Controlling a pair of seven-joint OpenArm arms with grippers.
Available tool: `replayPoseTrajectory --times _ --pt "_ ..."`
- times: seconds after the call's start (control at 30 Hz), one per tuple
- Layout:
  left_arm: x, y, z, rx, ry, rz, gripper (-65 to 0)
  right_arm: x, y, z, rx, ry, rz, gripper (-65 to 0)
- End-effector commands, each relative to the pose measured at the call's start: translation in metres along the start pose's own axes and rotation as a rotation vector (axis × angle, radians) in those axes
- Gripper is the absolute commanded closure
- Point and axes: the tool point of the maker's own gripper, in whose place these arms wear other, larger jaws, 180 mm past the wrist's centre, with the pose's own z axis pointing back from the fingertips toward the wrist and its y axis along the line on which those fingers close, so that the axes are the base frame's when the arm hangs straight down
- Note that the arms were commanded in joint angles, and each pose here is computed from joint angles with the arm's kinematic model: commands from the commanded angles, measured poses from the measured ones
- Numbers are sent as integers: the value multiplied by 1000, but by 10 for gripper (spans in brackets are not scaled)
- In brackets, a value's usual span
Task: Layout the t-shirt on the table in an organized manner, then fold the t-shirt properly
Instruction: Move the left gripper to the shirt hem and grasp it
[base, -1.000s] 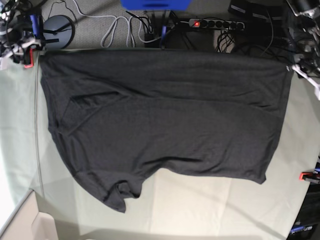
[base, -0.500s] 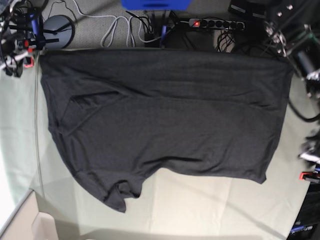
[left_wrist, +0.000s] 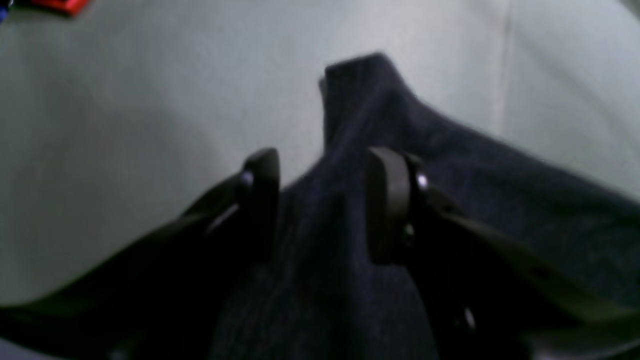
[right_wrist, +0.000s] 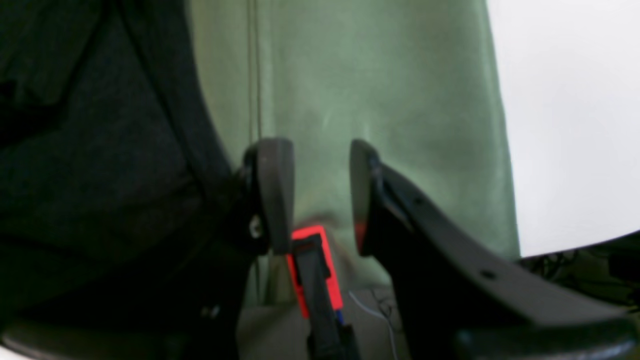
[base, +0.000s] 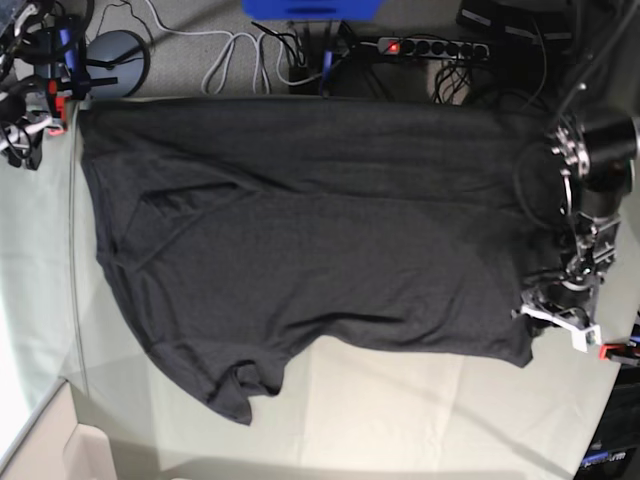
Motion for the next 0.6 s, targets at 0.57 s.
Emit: replayPoseTrajectory --times 0.57 --pt "-21 15 9 10 9 -63 -276 72 -6 -19 -46 -144 57 -200"
